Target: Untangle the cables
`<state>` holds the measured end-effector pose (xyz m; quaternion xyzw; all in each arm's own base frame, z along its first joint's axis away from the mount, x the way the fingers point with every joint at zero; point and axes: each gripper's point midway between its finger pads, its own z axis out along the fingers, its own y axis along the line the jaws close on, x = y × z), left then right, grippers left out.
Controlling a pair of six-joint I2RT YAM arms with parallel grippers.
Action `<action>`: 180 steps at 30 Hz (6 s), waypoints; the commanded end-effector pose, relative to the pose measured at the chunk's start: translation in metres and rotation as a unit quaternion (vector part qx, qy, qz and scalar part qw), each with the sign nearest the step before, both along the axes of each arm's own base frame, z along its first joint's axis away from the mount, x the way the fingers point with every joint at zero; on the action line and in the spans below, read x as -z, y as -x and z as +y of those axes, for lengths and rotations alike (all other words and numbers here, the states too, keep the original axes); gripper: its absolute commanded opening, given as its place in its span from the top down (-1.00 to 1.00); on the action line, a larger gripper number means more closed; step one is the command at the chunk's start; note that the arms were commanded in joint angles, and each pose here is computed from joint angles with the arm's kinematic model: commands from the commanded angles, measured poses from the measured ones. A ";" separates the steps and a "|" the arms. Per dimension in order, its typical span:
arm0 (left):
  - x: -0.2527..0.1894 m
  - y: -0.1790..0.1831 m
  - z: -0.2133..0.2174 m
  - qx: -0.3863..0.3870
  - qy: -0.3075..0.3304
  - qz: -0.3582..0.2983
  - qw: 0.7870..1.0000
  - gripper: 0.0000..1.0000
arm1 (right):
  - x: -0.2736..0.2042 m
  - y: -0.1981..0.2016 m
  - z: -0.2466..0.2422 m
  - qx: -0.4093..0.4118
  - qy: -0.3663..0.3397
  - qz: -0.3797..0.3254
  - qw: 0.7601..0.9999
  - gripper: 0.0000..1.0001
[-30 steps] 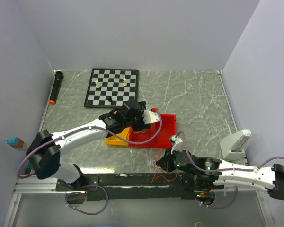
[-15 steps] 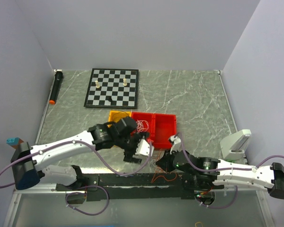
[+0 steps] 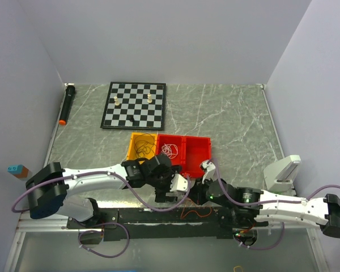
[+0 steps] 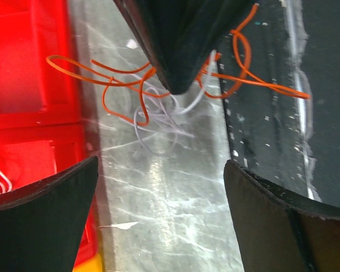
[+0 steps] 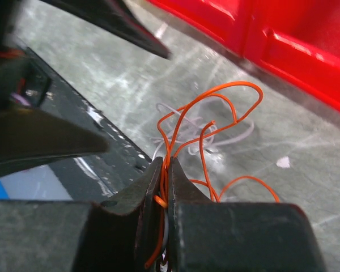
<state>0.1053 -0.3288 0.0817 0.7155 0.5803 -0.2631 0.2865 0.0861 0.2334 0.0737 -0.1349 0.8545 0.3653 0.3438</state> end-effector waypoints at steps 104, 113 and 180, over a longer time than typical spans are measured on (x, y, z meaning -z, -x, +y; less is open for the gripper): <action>-0.229 -0.187 0.015 -0.287 0.242 -0.194 0.906 0.98 | 0.005 0.005 -0.003 0.013 -0.012 0.026 1.000 0.67; -0.188 -0.190 0.021 -0.294 0.200 -0.202 0.913 0.98 | 0.005 0.004 -0.003 0.011 -0.008 0.022 1.000 0.69; -0.042 0.005 -0.001 0.151 0.007 -0.151 0.977 -0.74 | 0.005 0.000 -0.059 0.154 0.019 0.101 0.983 -0.12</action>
